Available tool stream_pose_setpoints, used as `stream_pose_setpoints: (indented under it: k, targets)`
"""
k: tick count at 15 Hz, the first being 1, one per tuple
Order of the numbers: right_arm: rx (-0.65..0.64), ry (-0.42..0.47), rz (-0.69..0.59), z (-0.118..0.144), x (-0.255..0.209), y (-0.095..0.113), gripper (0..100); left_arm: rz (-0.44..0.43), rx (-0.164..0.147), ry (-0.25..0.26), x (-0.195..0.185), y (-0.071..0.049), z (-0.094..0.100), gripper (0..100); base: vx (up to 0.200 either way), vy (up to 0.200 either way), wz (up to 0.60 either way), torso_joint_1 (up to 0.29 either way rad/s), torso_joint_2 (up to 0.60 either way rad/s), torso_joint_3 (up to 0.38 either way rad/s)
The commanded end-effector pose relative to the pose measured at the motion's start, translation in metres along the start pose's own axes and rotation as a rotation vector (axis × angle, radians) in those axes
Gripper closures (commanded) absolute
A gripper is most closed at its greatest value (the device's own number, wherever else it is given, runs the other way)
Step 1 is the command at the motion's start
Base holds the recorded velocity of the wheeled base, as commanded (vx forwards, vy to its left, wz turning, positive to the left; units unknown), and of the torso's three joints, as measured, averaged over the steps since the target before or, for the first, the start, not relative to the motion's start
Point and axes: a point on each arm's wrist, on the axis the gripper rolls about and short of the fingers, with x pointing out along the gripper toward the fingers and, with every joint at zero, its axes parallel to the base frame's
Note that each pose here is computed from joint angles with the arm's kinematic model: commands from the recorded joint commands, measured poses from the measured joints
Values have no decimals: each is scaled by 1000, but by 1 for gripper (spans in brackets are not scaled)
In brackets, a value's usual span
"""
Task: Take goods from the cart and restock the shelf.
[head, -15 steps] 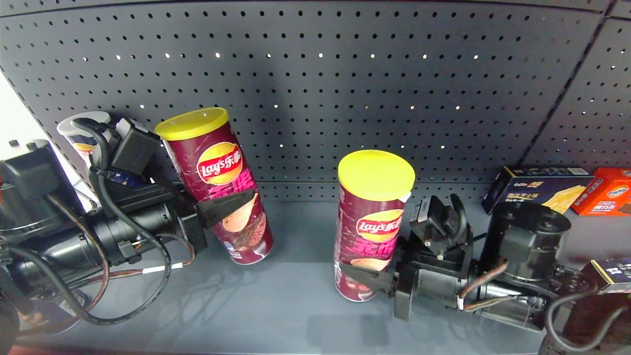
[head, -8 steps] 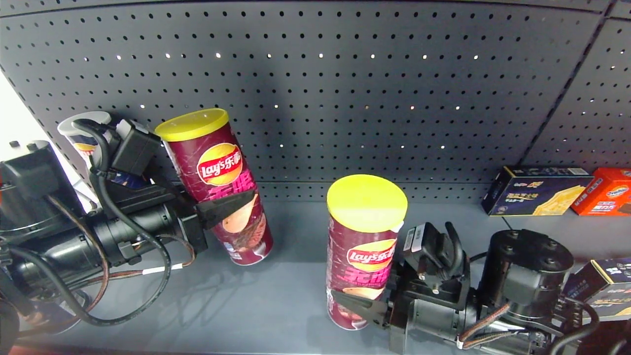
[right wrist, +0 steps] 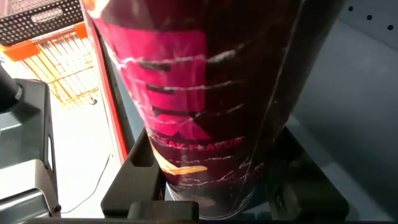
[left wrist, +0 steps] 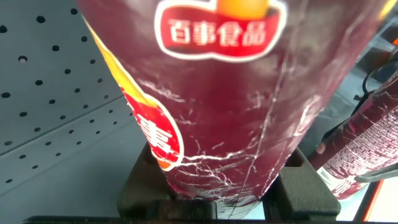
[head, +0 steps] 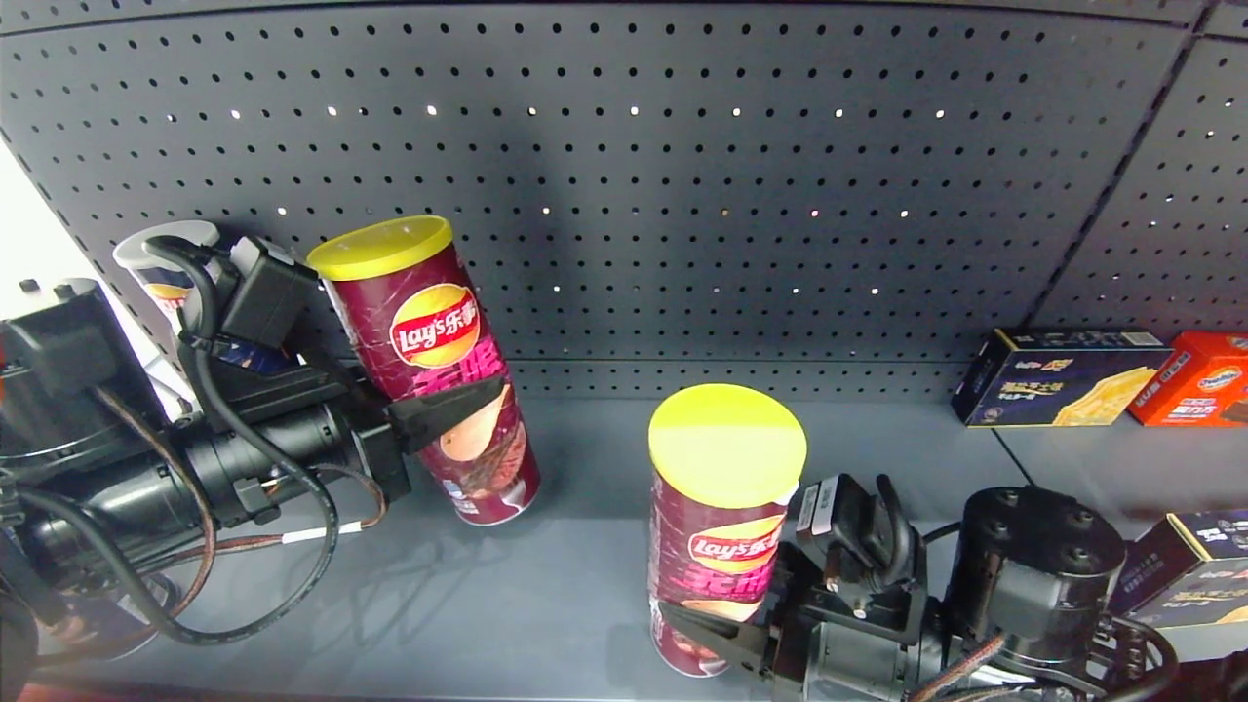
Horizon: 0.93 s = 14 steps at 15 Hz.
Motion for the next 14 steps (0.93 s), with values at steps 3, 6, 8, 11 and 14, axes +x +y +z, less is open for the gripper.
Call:
stream_pose_setpoints:
  k: [3,6,8,11,14]
  targets:
    - [3,11,-2,-5,4,-2,100,2,-2,3,0,0,-1,100,0,0,0,0,0,0]
    - [1,14,-4,-6,3,-2,0,2,-5,10,-1,-1,-3,100,0,0,0,0,0,0]
    - [-1,10,-4,-5,1,-2,0,2,-5,10,-2,-1,-3,100,0,0,0,0,0,0]
    - [-15,-32,-13,8,-11,1,0,2,-3,6,-2,-1,-2,100,0,0,0,0,0,0]
    - [-31,-64,-19,17,-47,11,0,2,-1,2,-4,-2,-1,100,0,0,0,0,0,0]
